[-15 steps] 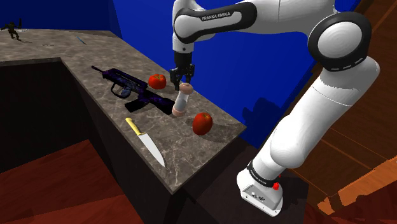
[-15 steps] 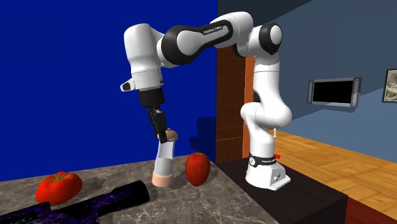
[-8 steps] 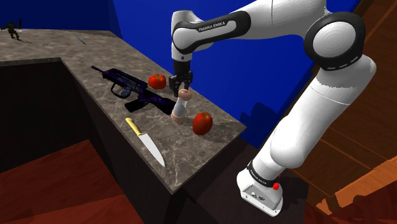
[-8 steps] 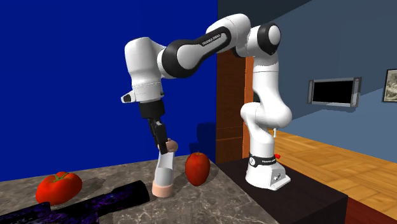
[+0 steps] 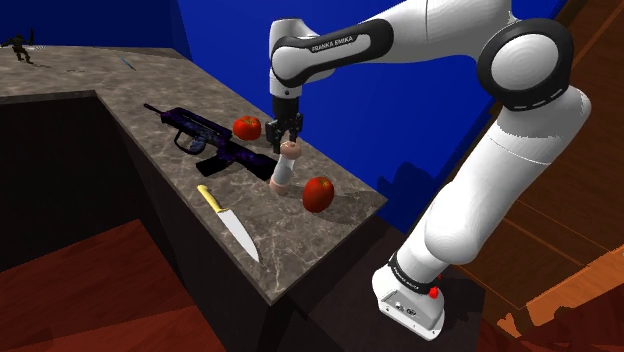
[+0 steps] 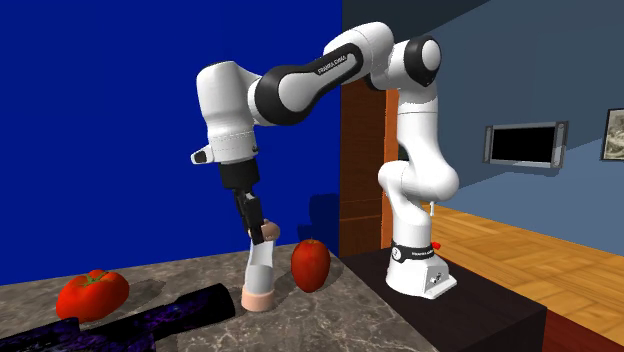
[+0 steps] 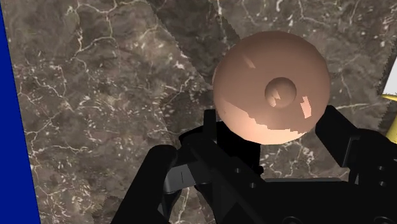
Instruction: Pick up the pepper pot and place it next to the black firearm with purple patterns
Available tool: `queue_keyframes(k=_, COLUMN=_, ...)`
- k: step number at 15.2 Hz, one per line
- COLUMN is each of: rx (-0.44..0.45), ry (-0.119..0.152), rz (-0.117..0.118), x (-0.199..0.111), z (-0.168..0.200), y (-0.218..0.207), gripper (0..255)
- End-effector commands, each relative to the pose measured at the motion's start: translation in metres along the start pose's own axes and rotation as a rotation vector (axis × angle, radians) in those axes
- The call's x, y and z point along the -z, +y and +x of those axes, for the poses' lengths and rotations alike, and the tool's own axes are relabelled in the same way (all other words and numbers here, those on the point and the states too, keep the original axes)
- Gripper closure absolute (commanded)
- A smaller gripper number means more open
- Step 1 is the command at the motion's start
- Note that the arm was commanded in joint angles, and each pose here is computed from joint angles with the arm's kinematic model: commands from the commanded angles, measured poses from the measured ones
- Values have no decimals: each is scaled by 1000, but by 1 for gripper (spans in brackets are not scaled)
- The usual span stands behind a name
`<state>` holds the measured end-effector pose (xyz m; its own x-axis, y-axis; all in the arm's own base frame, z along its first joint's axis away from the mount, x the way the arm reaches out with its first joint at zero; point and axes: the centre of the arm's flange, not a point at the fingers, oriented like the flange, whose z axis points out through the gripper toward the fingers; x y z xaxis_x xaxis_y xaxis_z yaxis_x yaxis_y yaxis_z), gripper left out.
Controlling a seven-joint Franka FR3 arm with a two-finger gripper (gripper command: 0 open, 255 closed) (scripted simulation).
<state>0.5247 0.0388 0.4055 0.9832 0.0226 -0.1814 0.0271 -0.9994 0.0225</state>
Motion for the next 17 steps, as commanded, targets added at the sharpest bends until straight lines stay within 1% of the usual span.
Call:
queue_keyframes(k=1, rx=0, ry=0, rz=0, x=0, z=0, y=0, gripper=0)
queue_keyframes(k=6, rx=0, ry=0, rz=0, x=0, z=0, y=0, gripper=0)
queue_keyframes(k=10, rx=0, ry=0, rz=0, x=50, z=0, y=0, gripper=0)
queue_keyframes(k=17, rx=0, ry=0, rz=0, x=50, z=0, y=0, gripper=0)
